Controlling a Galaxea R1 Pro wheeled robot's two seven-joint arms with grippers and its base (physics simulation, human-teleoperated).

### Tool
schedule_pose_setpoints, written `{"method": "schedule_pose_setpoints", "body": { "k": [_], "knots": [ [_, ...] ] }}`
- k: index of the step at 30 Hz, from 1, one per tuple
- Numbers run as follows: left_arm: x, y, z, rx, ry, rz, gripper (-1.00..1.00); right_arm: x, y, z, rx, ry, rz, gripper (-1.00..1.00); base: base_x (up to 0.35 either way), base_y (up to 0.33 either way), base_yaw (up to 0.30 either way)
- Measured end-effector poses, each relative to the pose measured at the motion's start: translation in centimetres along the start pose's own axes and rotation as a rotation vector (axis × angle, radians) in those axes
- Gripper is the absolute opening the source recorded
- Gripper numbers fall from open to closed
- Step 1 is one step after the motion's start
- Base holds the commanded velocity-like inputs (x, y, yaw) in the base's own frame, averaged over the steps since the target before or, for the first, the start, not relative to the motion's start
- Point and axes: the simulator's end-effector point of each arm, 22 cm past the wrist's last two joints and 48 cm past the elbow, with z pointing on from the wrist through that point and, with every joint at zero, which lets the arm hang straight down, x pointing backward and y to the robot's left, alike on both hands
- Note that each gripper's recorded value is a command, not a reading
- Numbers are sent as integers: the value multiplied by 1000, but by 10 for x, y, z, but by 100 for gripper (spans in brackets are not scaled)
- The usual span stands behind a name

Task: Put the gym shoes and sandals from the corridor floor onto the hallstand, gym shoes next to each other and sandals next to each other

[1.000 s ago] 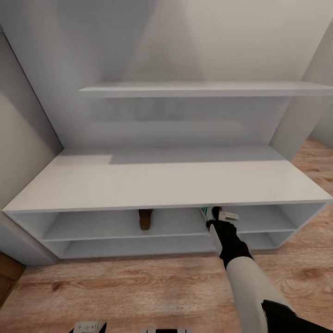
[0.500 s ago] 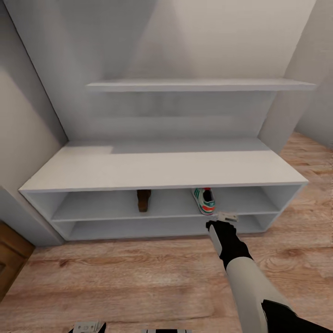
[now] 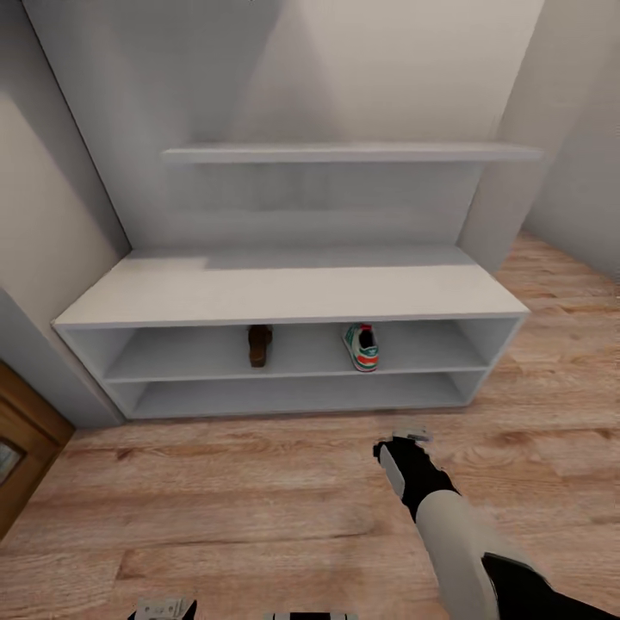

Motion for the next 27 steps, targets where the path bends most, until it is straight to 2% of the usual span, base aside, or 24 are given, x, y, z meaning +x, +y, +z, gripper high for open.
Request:
{"method": "schedule_pose_setpoints", "body": {
  "k": [4, 7, 12, 18, 21, 23, 24, 25, 27],
  "knots": [
    [1, -1, 0, 1, 1, 0, 100, 41, 18, 12, -28, -29, 5, 100, -313, -119, 0],
    [1, -2, 0, 2, 1, 0, 100, 69, 12, 19, -25, -22, -5, 100, -292, -107, 0],
    [1, -3, 0, 5, 2, 2, 100, 92, -4, 27, -7, -24, -15, 100, -283, -97, 0],
    [1, -4, 0, 6, 3, 3, 100, 127, -23, 32, 13, 9, -29, 100, -252, -81, 0],
    [1, -5, 0, 8, 3, 3, 100, 146, -41, 36, 36, 29, -39, 100, -118, -34, 0],
    [1, -6, 0, 8, 3, 2, 100, 162, -58, 38, 56, 43, -53, 100, -41, -12, 0],
    [1, -6, 0, 7, 3, 3, 100, 182, -76, 42, 46, 37, -98, 100, -13, -4, 0],
    [1, -6, 0, 7, 2, 3, 100, 188, -81, 44, 19, 22, -126, 100, -13, -4, 0],
    [1, -5, 0, 6, 2, 3, 100, 190, -82, 45, 1, 12, -140, 100, -9, -2, 0]
  ]
}}
